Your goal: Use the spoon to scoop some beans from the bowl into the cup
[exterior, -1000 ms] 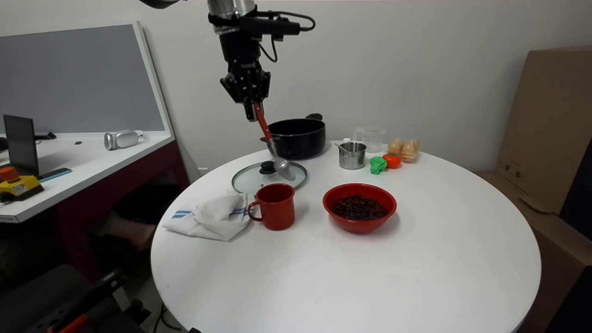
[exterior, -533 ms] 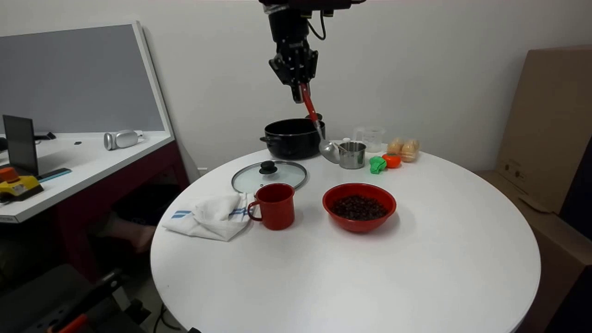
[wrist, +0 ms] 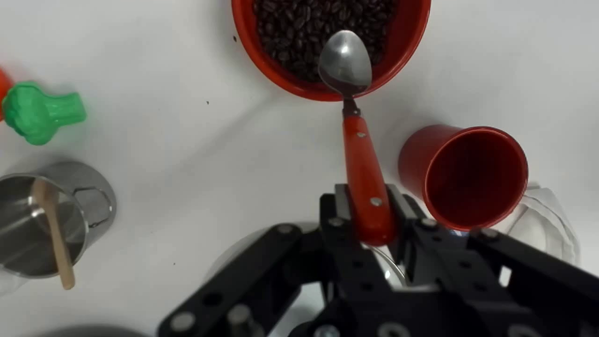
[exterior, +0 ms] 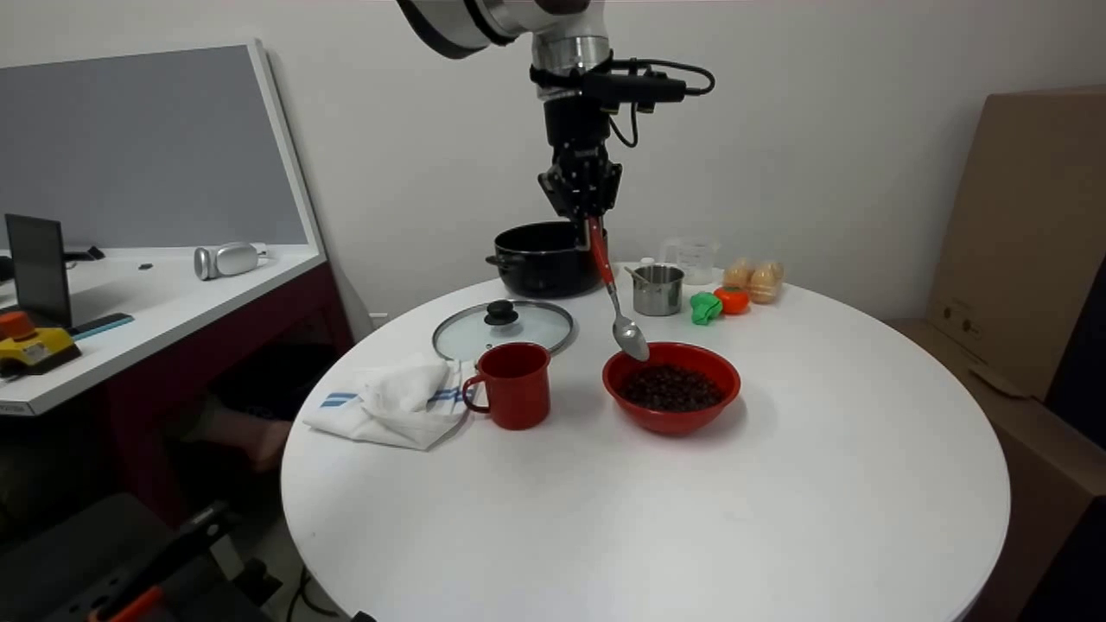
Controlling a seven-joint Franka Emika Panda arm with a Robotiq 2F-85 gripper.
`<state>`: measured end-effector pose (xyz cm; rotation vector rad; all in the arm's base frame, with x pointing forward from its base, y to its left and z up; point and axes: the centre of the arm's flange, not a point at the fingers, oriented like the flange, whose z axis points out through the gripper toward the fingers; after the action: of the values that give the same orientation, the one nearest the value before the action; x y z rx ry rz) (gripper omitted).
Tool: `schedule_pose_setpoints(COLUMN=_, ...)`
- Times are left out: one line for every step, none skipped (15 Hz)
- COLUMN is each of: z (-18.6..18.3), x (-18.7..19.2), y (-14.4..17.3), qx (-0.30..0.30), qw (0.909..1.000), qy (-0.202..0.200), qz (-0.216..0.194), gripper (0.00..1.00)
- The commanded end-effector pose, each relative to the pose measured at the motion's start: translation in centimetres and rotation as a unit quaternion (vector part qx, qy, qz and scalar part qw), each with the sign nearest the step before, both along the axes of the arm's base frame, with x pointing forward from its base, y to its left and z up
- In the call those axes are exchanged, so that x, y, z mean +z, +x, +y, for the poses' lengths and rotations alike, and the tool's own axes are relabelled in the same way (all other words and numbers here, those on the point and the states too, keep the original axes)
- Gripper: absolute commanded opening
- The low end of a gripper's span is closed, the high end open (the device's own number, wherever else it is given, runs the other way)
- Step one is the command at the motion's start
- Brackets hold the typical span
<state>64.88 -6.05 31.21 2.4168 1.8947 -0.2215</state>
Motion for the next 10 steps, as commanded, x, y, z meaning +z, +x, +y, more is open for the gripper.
schedule_pose_setpoints(z=-1.4, x=-2.0, y=2.5, qx=-0.015, qw=0.9995, qy=0.005, qz=0.025, gripper=0.05)
schedule_pose_setpoints(z=-1.7, x=-2.6, y=2.7, qx=-0.02, qw=0.9993, qy=0.006, qz=0.031, gripper=0.05)
schedule_pose_setpoints(z=-2.2, x=-3.5, y=2.8, qx=-0.027, qw=0.9988, qy=0.006, qz=0.04, gripper=0.05)
schedule_pose_setpoints(z=-2.6, x=-4.2, y=2.8, qx=-0.032, qw=0.9983, qy=0.007, qz=0.047, gripper=0.05)
schedule_pose_setpoints(z=-2.9, x=-5.1, y=2.6, qx=-0.037, qw=0.9978, qy=0.008, qz=0.055, gripper=0.05)
schedule_pose_setpoints(z=-3.2, x=-5.8, y=2.4, qx=-0.041, qw=0.9972, qy=0.008, qz=0.062, gripper=0.05)
schedule_pose_setpoints(z=-3.4, x=-6.5, y=2.3, qx=-0.044, qw=0.9965, qy=0.009, qz=0.07, gripper=0.05)
schedule_pose_setpoints(z=-3.6, x=-7.2, y=2.2, qx=-0.047, qw=0.9959, qy=0.01, qz=0.076, gripper=0.05)
schedule_pose_setpoints(z=-3.7, x=-7.8, y=2.0, qx=-0.051, qw=0.9954, qy=0.009, qz=0.08, gripper=0.05)
schedule_pose_setpoints(z=-3.8, x=-8.2, y=1.9, qx=-0.057, qw=0.9952, qy=0.006, qz=0.079, gripper=0.05)
